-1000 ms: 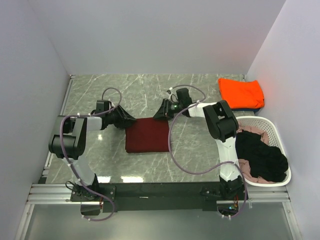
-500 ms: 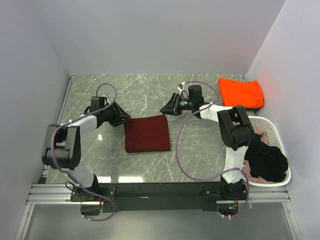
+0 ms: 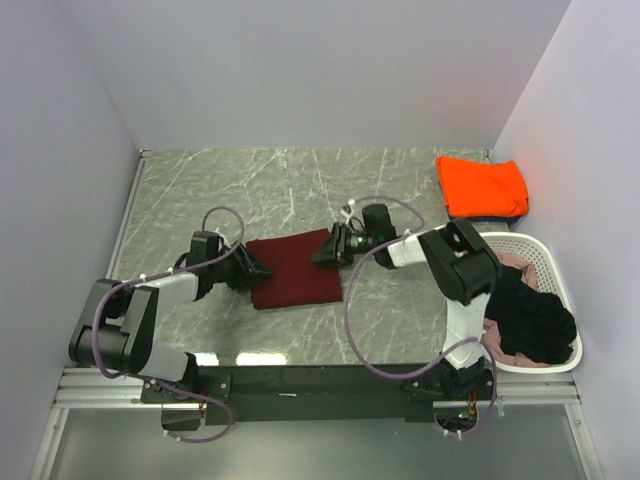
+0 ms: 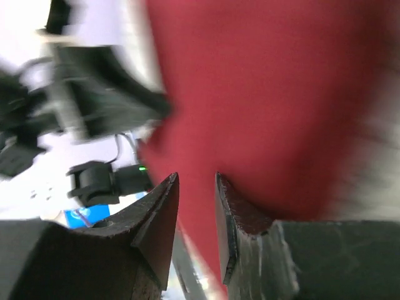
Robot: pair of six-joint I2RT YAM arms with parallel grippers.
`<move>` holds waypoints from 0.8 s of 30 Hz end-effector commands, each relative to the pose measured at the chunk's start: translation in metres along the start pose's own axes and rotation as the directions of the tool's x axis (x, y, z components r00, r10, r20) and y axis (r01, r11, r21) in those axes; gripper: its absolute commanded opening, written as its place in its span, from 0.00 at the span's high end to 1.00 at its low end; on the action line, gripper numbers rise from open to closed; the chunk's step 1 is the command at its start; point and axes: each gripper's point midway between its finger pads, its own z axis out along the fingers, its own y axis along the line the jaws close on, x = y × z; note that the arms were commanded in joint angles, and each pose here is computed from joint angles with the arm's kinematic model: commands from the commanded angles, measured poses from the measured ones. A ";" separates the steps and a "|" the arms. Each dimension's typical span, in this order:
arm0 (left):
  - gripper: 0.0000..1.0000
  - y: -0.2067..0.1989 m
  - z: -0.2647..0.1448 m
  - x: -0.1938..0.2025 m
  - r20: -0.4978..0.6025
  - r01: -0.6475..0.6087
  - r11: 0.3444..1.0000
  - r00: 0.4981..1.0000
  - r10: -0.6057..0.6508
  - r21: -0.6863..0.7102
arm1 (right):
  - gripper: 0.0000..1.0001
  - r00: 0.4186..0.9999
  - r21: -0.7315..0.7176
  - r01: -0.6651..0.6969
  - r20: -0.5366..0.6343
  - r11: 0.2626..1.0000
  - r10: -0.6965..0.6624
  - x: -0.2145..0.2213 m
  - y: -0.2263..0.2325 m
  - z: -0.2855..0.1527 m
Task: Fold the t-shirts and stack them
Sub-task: Fold the tshirt
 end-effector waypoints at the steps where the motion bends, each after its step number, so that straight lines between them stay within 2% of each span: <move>1: 0.48 0.024 0.001 -0.002 0.064 0.075 0.997 0.995 -0.074 -0.006 | 0.63 0.999 -0.004 -0.044 0.030 0.999 0.044 -0.001 -0.030 0.002; 4: 0.48 0.048 -0.005 -0.001 0.091 0.112 0.992 0.990 -0.107 -0.060 | 0.63 0.995 -0.031 -0.096 0.020 0.995 0.097 0.008 -0.041 0.000; 8: 0.48 0.049 -0.014 -0.006 0.111 0.107 0.992 0.989 -0.099 -0.066 | 0.63 0.998 -0.007 -0.061 0.028 0.998 0.062 0.005 -0.032 -0.011; 10: 0.47 0.034 -0.022 -0.015 0.140 0.075 0.996 0.988 -0.069 -0.038 | 0.63 0.999 0.006 -0.044 0.026 0.999 0.044 0.005 -0.025 -0.015; 14: 0.46 0.015 -0.039 -0.026 0.172 -0.003 0.999 0.985 0.011 -0.043 | 0.63 0.999 -0.057 0.012 0.043 0.998 -0.009 0.007 0.020 -0.030; 19: 0.47 -0.017 -0.056 -0.007 0.125 -0.094 0.995 0.988 0.096 -0.022 | 0.63 0.996 -0.120 0.081 -0.014 0.989 -0.083 0.043 0.067 -0.020; 22: 0.51 -0.028 -0.060 0.007 0.116 -0.102 0.995 0.988 0.099 0.021 | 0.63 0.995 -0.133 0.084 -0.043 0.987 -0.091 0.062 0.073 -0.012; 23: 0.56 -0.016 -0.056 0.021 0.086 -0.062 0.998 0.994 0.060 0.024 | 0.64 0.996 -0.134 0.056 -0.064 0.989 -0.065 0.071 0.061 -0.005; 24: 0.56 -0.018 -0.056 0.019 0.093 -0.066 0.997 0.994 0.063 0.031 | 0.64 0.996 -0.134 0.055 -0.065 0.989 -0.064 0.071 0.060 -0.005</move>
